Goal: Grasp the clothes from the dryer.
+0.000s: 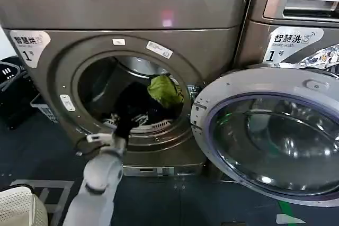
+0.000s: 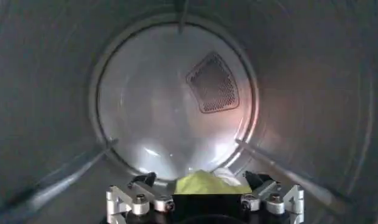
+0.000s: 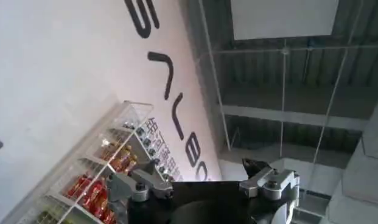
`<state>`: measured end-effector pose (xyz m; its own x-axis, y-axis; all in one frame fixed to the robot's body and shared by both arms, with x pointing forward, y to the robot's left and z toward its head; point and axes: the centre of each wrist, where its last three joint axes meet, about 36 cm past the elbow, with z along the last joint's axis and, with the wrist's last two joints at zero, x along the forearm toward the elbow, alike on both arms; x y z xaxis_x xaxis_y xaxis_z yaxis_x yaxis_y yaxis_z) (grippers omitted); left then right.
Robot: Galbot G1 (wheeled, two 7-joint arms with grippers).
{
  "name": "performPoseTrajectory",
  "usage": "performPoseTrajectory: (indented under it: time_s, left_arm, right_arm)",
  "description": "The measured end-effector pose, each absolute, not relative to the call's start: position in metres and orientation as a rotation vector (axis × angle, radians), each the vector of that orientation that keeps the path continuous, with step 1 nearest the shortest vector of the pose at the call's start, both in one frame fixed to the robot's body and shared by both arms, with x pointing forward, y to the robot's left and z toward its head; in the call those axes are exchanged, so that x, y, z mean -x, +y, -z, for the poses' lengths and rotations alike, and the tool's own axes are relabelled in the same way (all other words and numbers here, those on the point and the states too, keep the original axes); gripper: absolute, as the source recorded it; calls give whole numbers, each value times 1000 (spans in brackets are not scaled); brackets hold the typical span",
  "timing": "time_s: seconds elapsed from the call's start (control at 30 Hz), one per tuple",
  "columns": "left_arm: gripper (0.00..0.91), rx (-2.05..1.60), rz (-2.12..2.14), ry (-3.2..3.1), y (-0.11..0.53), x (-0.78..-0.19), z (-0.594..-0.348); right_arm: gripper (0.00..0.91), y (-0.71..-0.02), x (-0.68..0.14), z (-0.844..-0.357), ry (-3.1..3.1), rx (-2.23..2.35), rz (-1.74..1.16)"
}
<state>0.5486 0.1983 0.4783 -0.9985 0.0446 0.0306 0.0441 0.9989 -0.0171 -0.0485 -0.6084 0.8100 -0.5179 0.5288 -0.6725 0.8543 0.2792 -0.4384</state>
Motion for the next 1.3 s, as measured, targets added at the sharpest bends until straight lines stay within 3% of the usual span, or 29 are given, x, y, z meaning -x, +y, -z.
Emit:
performPoseTrajectory:
  time_s: [0.77,1.3]
  left_arm:
    - [907,32,48,-3066,178,-688,-495]
    - [907,349,380,-2830,182,-747,-505]
  right_arm:
    - [907,-609,38,-809,2159,-1205,1104]
    - [907,-608,32,-809,2167,-1175,1097]
